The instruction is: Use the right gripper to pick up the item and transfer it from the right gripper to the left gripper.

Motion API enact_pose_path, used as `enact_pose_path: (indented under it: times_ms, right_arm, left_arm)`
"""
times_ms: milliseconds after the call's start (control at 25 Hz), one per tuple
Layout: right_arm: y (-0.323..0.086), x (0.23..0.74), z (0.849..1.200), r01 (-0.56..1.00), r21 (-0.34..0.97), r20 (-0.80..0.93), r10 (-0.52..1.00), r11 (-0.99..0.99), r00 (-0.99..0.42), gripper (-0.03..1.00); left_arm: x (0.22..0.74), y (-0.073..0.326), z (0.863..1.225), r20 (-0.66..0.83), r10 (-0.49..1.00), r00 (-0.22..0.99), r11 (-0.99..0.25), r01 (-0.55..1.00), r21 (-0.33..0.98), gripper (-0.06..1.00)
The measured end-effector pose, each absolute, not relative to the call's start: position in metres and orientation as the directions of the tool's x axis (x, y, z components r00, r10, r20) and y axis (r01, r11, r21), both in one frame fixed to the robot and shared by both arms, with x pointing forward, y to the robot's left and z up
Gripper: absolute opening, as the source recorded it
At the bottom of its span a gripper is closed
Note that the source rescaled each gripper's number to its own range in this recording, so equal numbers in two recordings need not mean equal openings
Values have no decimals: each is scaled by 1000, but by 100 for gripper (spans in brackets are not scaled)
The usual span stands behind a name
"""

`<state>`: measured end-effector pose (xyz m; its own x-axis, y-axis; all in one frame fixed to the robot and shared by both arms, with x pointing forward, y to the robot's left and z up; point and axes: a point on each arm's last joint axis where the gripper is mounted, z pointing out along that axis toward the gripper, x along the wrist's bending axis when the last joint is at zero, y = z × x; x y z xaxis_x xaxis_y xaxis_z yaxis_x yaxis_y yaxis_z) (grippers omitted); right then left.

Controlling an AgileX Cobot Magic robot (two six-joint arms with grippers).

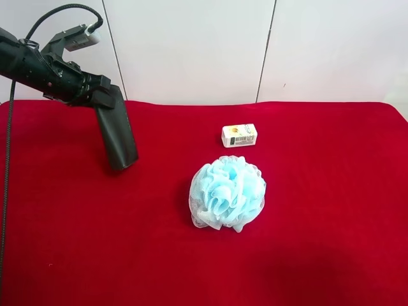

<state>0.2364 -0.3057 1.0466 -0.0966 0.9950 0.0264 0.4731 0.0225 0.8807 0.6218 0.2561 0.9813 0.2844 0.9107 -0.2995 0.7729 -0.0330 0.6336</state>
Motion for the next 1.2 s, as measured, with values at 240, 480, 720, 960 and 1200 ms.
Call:
enact_pose_path:
  times_ms: [240, 480, 720, 960, 1200]
  right_arm:
    - [-306, 236, 1047, 473, 881, 26, 995, 23, -97, 93]
    - [-306, 236, 1047, 473, 881, 26, 995, 23, -97, 93]
    - [-306, 236, 1047, 473, 881, 26, 995, 23, -97, 93]
    - [-306, 236, 1047, 473, 881, 26, 995, 23, -97, 93]
    - [-306, 236, 1047, 473, 881, 26, 995, 23, -97, 93]
  left_arm:
    - [621, 255, 981, -310, 905, 292, -37, 779, 626, 36]
    - [621, 255, 982, -313, 904, 291, -33, 778, 627, 96]
    - [621, 255, 982, -313, 904, 291, -33, 778, 627, 100]
    - [621, 255, 982, -313, 904, 291, -33, 778, 627, 100]
    - [621, 255, 982, -313, 904, 292, -33, 778, 628, 100]
